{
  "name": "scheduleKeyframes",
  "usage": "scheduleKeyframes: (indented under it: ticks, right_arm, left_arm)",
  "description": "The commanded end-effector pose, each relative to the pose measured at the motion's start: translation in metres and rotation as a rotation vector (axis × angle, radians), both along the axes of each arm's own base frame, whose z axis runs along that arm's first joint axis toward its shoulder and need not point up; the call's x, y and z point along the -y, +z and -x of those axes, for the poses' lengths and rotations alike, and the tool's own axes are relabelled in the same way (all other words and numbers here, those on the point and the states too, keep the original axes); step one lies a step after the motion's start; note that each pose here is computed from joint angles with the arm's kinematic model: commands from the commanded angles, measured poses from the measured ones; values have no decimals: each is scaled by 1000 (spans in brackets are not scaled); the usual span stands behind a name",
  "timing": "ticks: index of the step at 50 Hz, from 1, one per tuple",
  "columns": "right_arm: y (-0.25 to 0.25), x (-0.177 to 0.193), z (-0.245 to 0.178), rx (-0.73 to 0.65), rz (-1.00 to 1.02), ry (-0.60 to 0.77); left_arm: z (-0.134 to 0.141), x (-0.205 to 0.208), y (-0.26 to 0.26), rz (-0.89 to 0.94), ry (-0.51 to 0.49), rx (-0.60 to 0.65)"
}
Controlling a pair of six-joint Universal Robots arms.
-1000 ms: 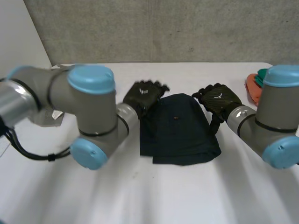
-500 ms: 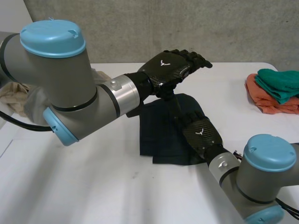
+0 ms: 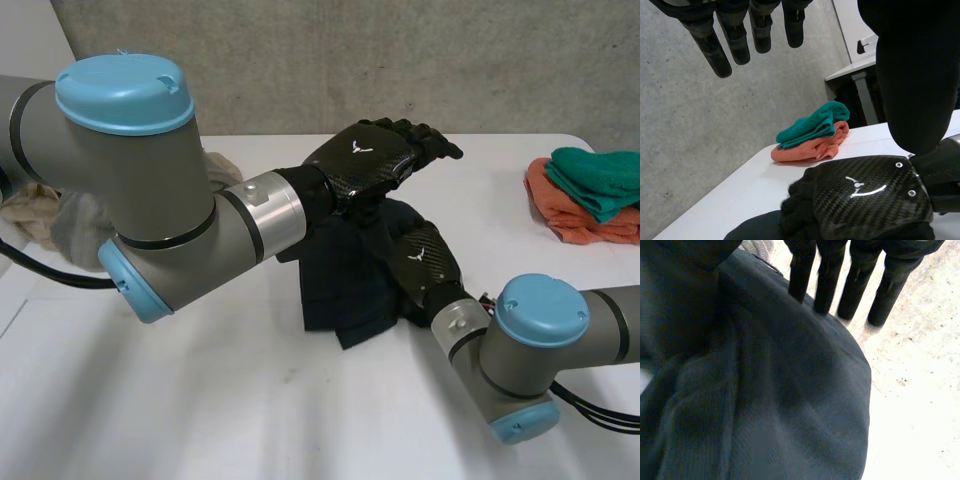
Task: Fold the laundry.
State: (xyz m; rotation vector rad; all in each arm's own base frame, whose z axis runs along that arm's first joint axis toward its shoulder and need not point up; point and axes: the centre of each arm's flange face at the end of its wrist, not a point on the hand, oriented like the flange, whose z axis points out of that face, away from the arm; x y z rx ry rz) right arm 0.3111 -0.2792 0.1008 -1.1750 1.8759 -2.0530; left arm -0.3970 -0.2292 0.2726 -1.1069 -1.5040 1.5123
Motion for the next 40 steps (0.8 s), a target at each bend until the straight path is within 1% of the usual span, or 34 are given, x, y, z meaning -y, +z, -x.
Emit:
scheduleKeyframes:
  ticks: [1,7,11,13,15,16,19,20,23,24,30,31,32,34,36,40]
  right_arm:
    - [5,13,-6,17,33,-3]
    - [29,29,-10,65,99,-11]
    - [61,40,-13,111,185,-15]
    - [83,55,-8,140,248,-42]
    - [98,72,3,164,299,-82]
    - [113,90,17,195,347,-130]
    - [138,112,37,268,414,-182]
    - [153,125,49,318,449,-209]
    - [171,147,73,378,489,-250]
    - [178,161,91,403,511,-281]
    - [177,206,150,418,553,-374]
    - [172,219,170,419,564,-403]
    - [168,225,180,422,562,-416]
    - [155,236,195,425,544,-431]
    - [132,250,223,422,509,-442]
    - [93,262,259,393,430,-431]
  left_arm:
    - [0,0,1,4,-1,-3]
    - [-1,2,6,15,4,-14]
    - [-5,0,22,47,10,-38]
    - [-7,0,29,61,15,-48]
    - [-9,0,38,81,18,-65]
    - [-10,-1,40,88,19,-70]
    - [-11,0,45,101,22,-86]
    - [-11,0,46,103,22,-89]
    - [-11,1,47,103,24,-97]
    - [-11,1,47,102,24,-98]
    - [-11,-1,46,84,22,-100]
    - [-10,-1,46,82,20,-100]
    - [-10,-1,45,80,20,-100]
    - [-10,-2,45,77,20,-100]
    - [-10,-2,44,75,19,-98]
    - [-10,-5,40,62,16,-89]
